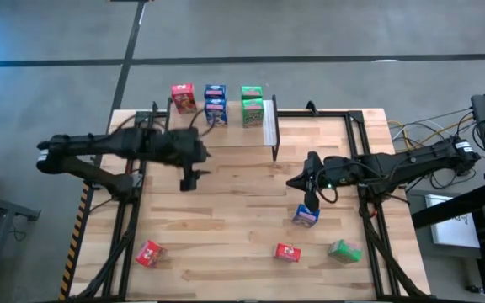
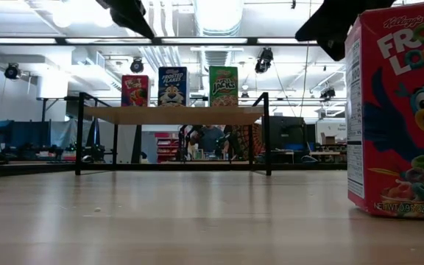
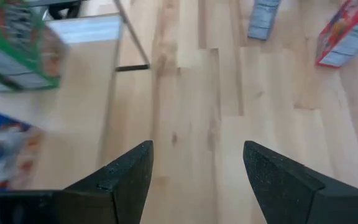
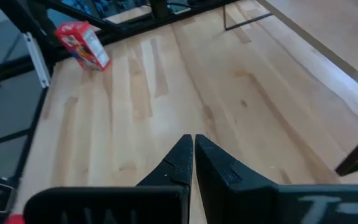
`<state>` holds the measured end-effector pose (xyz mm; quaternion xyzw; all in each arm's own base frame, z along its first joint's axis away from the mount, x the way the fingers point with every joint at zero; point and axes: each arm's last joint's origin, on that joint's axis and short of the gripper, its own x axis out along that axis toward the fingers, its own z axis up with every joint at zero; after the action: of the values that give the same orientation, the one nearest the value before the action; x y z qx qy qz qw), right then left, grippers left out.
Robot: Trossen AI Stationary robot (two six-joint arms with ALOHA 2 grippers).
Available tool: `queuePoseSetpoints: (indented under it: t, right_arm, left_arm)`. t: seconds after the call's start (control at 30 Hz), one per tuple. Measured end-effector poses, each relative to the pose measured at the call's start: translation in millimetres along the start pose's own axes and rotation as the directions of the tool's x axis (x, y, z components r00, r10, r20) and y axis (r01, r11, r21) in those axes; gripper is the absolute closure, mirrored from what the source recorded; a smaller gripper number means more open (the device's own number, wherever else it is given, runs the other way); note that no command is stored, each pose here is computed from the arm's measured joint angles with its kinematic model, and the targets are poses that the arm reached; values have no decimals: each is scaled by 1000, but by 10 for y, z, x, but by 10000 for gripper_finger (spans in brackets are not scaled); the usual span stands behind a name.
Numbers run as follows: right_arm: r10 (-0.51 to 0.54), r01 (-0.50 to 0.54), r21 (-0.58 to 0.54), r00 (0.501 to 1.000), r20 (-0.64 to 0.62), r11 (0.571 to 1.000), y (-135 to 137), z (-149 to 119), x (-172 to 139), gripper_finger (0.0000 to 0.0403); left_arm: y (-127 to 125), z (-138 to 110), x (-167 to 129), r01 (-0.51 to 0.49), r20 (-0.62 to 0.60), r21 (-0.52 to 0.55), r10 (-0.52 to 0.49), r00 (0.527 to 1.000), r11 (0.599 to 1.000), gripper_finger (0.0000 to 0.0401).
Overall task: Stack cereal on shelf
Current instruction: Put the right red cereal box on the shelf aligned with the red cereal box
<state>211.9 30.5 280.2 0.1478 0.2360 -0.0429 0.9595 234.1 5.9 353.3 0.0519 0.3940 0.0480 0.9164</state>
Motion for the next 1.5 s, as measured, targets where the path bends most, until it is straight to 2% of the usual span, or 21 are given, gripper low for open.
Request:
queuePoseSetpoints:
  t: [0.17,0.33,0.53,0.8,0.93,1.03,1.3,1.5]
  right_arm:
    - [33,-33,-4,999,4,999,81,26,-33,394]
    - [57,-57,-53,998,-4,997,138,6,-46,394]
    - [82,-84,-124,996,-15,989,198,-22,-60,394]
    - [75,-69,-244,997,14,967,294,-50,-87,394]
    - [136,-115,-290,989,52,950,412,-57,-118,394]
    - [189,-157,-314,979,73,936,512,-81,-150,394]
    - [216,-178,-340,974,76,923,671,-172,-229,394]
    - [246,-210,-338,967,65,917,730,-208,-261,394]
  left_arm:
    - [-288,-109,206,71,86,5,-71,994,997,169]
    - [-572,-105,379,135,178,37,-140,974,990,169]
    - [-936,-3,561,129,266,71,-144,953,989,169]
    - [-1389,93,923,186,369,110,-214,904,976,168]
    - [-1556,161,1138,201,413,112,-230,881,973,168]
    - [-1679,212,1305,210,425,114,-239,873,971,168]
    - [-2028,437,1644,235,430,123,-266,863,964,141]
    - [-2208,511,1882,231,396,149,-272,877,961,120]
